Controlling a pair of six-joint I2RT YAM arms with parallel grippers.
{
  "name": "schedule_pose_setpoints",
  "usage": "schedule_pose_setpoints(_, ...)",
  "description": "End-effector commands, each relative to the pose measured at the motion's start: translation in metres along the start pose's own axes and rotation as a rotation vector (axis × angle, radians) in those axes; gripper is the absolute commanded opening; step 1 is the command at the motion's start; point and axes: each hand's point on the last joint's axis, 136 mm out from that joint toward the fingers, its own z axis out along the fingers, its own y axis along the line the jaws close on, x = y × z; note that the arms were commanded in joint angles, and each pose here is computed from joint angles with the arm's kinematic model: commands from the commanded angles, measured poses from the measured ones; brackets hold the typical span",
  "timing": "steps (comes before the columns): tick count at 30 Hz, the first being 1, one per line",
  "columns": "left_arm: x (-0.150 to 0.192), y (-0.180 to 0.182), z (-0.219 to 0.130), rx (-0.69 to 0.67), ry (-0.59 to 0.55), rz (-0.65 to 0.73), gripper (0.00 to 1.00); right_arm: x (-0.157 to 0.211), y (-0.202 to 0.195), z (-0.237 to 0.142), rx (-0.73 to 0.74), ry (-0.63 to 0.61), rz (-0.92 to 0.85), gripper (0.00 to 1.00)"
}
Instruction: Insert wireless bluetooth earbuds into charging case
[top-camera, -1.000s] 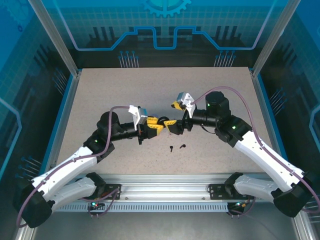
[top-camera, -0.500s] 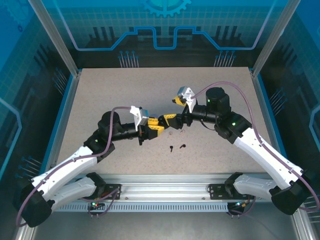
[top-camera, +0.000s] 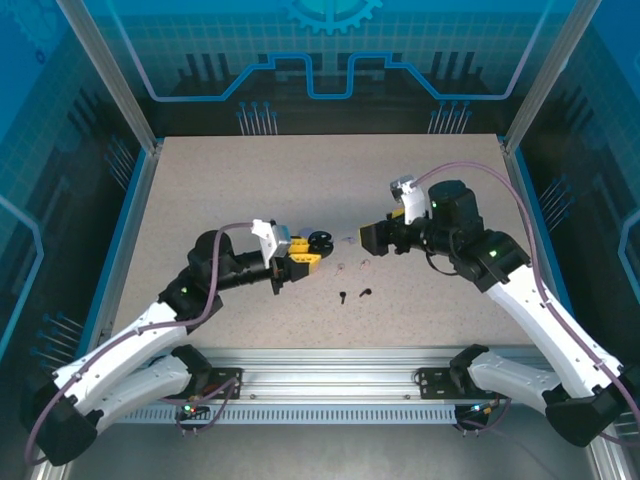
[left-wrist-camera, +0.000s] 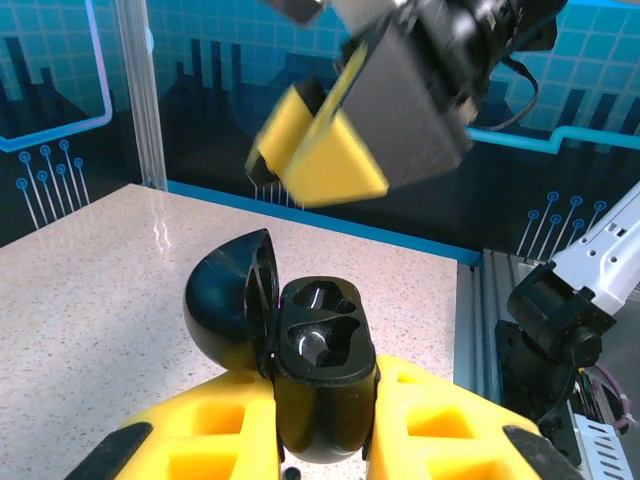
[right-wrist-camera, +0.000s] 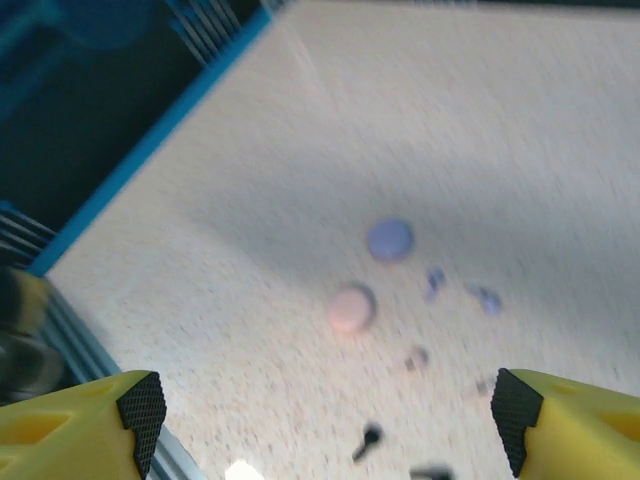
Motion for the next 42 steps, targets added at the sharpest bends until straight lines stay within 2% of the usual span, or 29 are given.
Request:
schedule_pose_setpoints(1,-0.001,0.000,-0.005,-0.025,-0.006,0.048,0.05,0.062,-0.049,0.008,0.234,0.167,0.304,0.87)
schedule_pose_setpoints(6,-0.004,-0.001,-0.006,-0.026,-0.011,0.049,0.05,0.120,-0.067,0.048,0.294,0.237,0.576,0.86)
schedule_pose_setpoints(14,-0.006,-0.001,-0.006,-0.026,-0.012,0.036,0.05,0.170,-0.082,0.094,0.489,0.334,0.626,0.79)
schedule_pose_setpoints(19,-0.006,-0.002,-0.006,-0.027,-0.008,0.024,0.05,0.181,-0.080,0.108,0.573,0.353,0.645,0.77)
schedule_pose_setpoints(23,-0.006,-0.002,-0.007,-0.030,-0.007,0.027,0.04,0.196,-0.086,0.111,0.675,0.386,0.686,0.70)
schedule_pose_setpoints(34,-0.008,-0.003,-0.009,-0.033,-0.006,0.027,0.05,0.199,-0.076,0.135,0.706,0.439,0.725,0.59)
schedule_pose_setpoints(42,-0.009,-0.004,-0.011,-0.038,-0.006,0.033,0.05,0.206,-0.079,0.142,0.721,0.466,0.731,0.58)
